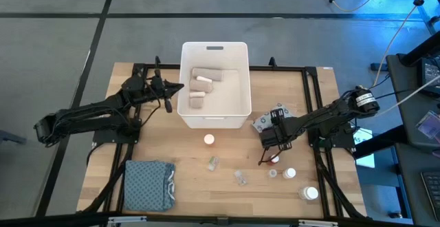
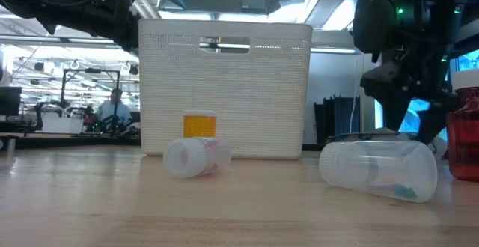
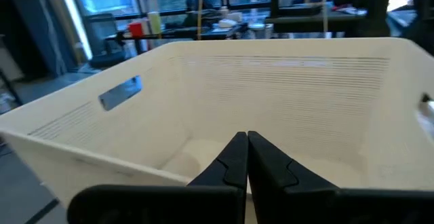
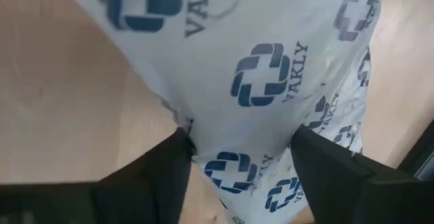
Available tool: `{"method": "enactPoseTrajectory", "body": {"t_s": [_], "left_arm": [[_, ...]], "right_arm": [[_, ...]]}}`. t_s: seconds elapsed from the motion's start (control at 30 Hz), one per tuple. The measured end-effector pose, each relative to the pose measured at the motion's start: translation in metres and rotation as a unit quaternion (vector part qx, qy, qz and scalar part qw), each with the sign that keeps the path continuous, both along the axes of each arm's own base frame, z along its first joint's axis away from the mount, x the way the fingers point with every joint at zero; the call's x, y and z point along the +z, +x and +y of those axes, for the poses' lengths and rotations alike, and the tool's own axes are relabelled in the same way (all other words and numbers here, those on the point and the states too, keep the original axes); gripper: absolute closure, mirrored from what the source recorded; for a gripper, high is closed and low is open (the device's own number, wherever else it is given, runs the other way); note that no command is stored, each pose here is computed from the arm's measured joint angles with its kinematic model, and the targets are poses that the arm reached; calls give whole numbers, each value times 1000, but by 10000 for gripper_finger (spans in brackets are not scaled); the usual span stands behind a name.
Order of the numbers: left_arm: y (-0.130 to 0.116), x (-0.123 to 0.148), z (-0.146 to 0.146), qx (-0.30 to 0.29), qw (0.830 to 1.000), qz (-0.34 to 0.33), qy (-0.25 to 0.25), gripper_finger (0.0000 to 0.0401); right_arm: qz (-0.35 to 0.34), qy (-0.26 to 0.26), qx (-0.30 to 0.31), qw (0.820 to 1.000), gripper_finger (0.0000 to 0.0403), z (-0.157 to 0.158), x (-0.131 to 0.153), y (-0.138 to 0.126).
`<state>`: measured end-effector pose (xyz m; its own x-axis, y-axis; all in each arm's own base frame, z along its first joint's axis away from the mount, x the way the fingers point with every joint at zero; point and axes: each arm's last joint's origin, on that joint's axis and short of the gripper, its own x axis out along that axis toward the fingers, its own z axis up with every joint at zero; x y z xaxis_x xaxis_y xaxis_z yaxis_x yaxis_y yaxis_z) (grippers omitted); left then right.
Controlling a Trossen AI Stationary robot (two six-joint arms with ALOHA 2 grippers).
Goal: Pick & place medical supplies in basket/bin
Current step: Put the white mailer bag into the white bin
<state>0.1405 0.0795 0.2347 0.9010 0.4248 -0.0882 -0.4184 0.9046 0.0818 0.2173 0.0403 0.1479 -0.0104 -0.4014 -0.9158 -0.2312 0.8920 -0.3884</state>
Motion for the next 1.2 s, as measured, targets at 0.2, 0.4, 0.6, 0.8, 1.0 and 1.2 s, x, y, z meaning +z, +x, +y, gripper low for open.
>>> {"method": "enactPoseTrajectory", "body": {"t_s": [0.2,0.4,0.6,0.8,1.0,1.2], "left_arm": [[0,0,0,9,1000,2,0,397],[0,-1,0,10,1000,5,-2,399],[0,-1,0,11,1000,2,-14,397],[0,-1,0,11,1000,2,-15,398],[0,-1,0,11,1000,2,-17,399],[0,-1,0,11,1000,2,-17,398]], "right_arm": [[-39,4,-21,999,238,1,0,6],[-62,6,-22,998,278,2,0,10],[-74,8,-21,997,325,2,0,12],[-89,-1,-20,996,363,2,-1,15],[-99,-2,-28,995,385,0,-1,17],[-121,0,-64,991,401,-1,-1,18]]}}
